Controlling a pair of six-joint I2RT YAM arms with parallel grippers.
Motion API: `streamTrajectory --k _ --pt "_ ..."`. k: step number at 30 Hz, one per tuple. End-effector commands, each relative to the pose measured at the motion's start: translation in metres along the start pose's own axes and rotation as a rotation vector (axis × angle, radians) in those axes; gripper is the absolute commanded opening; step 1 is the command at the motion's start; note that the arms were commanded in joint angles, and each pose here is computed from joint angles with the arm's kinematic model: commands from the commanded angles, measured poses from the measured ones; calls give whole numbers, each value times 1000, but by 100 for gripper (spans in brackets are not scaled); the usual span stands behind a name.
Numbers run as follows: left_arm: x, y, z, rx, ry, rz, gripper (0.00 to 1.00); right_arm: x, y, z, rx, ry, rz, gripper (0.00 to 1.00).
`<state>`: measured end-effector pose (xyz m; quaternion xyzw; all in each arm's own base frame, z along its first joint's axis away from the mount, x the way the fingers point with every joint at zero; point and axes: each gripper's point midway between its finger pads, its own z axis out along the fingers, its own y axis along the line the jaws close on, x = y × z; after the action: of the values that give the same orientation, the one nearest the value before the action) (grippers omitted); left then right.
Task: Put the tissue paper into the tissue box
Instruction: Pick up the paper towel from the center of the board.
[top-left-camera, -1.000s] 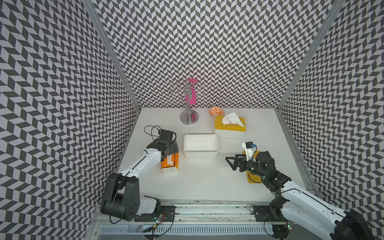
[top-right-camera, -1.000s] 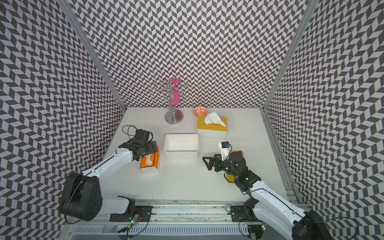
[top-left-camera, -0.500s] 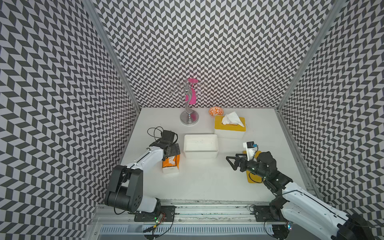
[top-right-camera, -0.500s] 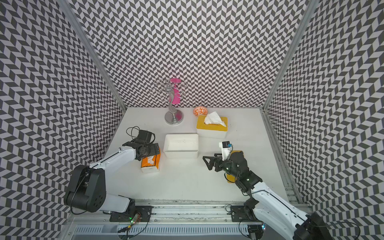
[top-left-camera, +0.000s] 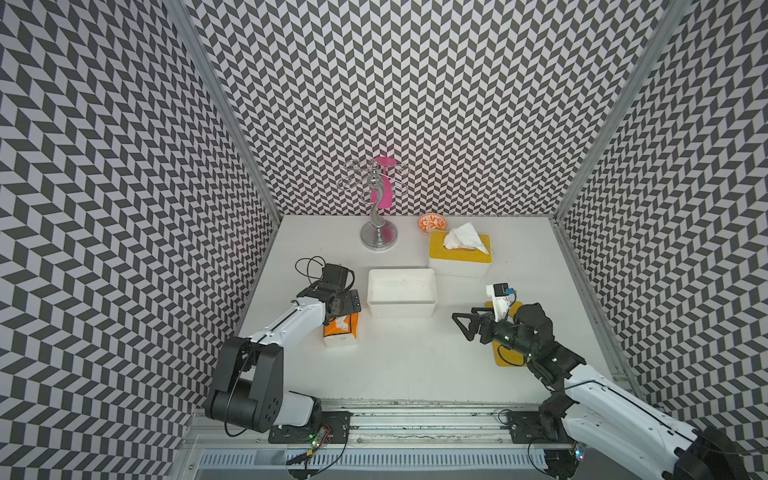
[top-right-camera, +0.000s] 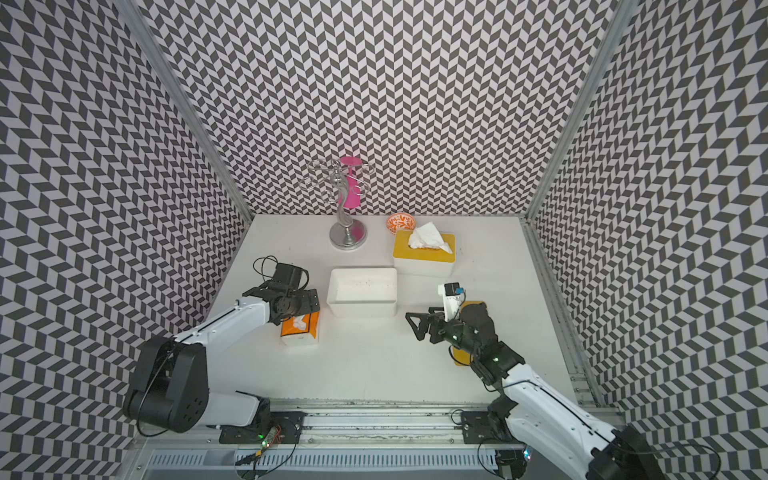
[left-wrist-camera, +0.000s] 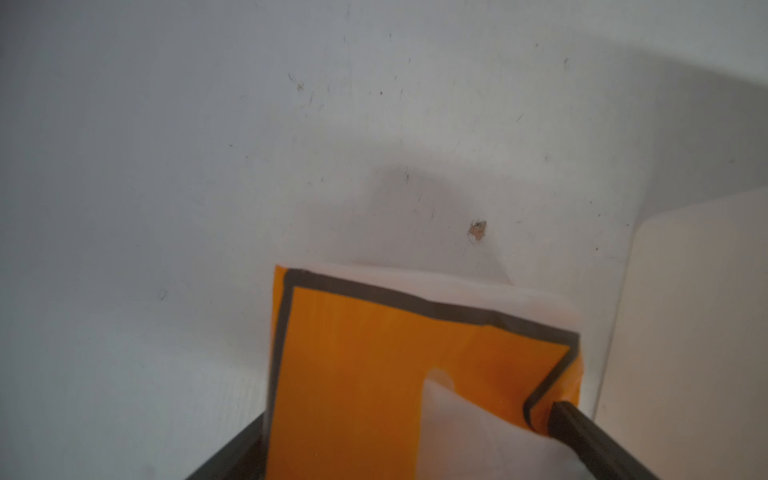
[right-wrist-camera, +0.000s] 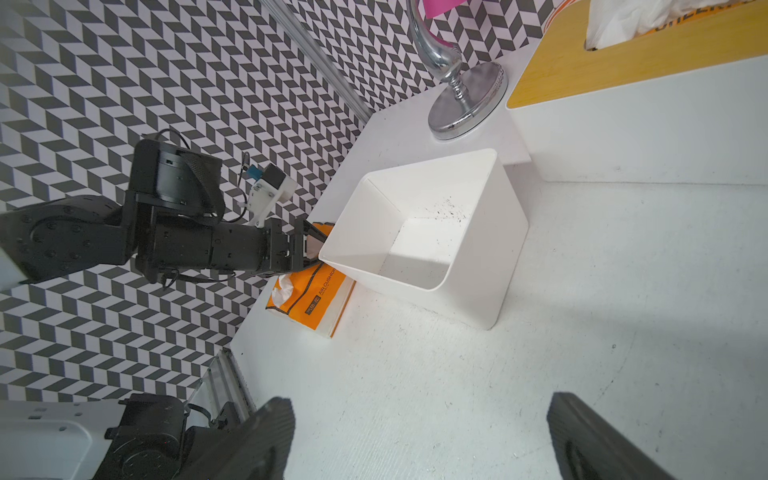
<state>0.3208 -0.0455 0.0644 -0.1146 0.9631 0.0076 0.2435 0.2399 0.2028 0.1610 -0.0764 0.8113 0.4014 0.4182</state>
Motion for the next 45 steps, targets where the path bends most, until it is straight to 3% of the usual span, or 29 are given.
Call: streamTrajectory --k 1,8,20,27,34,38,45 --pt "-2 -4 -3 26 0 14 100 -11 4 -4 -11 -45 -14 100" --pt "5 -6 3 32 33 20 98 -11 5 -4 -14 -46 -12 100" --pt "-1 -6 -4 38 -4 8 72 -6 2 -3 -9 -38 -11 100" --pt "-22 -10 -27 82 -108 2 61 -4 -1 -3 -1 -33 -12 99" --pt "-52 -23 -68 182 -258 13 54 -5 -1 -5 6 -42 -21 99" --pt "-75 -32 -107 258 -388 49 51 -9 1 -8 9 -50 -29 99" --pt "-112 -69 -193 456 -620 233 50 -23 4 -20 33 -103 -64 100"
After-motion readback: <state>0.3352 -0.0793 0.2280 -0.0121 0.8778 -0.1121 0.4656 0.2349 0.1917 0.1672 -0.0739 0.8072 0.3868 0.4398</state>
